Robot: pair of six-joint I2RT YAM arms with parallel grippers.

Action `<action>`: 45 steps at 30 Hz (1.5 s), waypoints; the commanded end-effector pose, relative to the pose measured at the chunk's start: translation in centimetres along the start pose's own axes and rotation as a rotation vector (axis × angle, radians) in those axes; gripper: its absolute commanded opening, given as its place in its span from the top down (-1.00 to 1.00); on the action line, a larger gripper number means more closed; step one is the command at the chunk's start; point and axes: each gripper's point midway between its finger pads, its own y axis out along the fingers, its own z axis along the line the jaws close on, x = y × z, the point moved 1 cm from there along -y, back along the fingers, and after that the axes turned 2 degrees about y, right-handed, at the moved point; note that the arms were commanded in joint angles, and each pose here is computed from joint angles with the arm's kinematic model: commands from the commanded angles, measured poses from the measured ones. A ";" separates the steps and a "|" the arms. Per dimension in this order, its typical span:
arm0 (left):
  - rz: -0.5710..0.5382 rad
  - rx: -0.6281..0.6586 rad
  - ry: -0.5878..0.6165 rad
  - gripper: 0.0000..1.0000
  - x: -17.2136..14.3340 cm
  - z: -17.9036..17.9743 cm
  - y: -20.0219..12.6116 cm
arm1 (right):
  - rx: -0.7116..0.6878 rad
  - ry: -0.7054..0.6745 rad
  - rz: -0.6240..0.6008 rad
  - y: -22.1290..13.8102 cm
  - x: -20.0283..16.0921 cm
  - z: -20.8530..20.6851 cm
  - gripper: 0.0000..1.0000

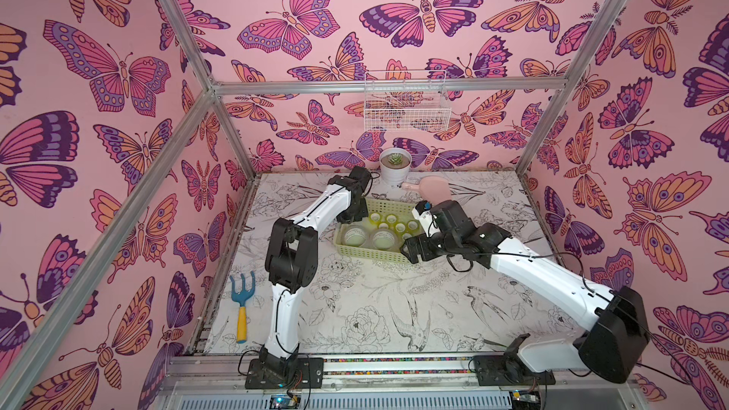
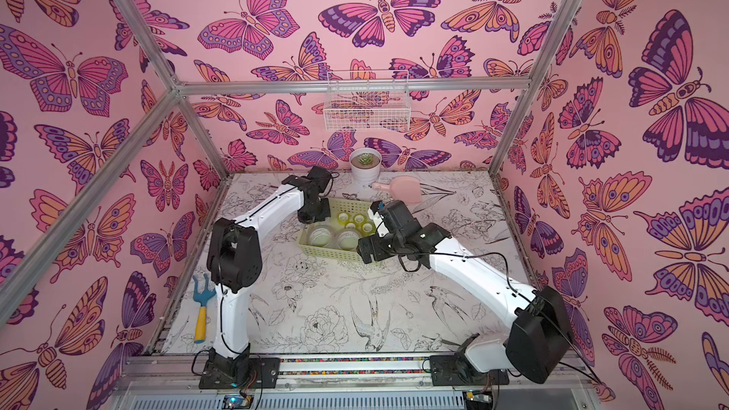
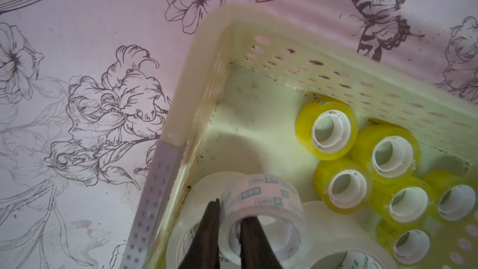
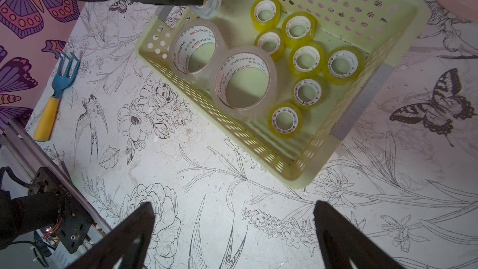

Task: Put the transparent tape into the storage box
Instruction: Place the tape in the storage box.

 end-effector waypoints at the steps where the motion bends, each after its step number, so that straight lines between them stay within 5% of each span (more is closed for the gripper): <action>1: 0.023 0.006 0.030 0.98 0.5 0.1 1.0 | -0.020 -0.017 -0.031 -1.4 1.0 -0.1 -0.98; 20: 0.132 -0.036 0.051 0.91 -0.3 -1.5 7.1 | -0.034 -0.001 -0.021 -1.2 1.3 -0.2 -0.98; 25: 0.145 -0.054 0.048 0.70 -0.6 -1.8 7.1 | -0.032 0.004 -0.011 -1.0 1.2 -0.2 -0.98; 31: 0.123 -0.059 0.044 0.33 -0.4 -2.1 5.7 | -0.031 -0.003 -0.012 -1.5 1.6 0.1 -0.98; 45: 0.001 -0.087 0.040 0.01 0.6 -2.1 -1.0 | -0.103 0.000 -0.025 -2.7 2.7 -1.1 -0.98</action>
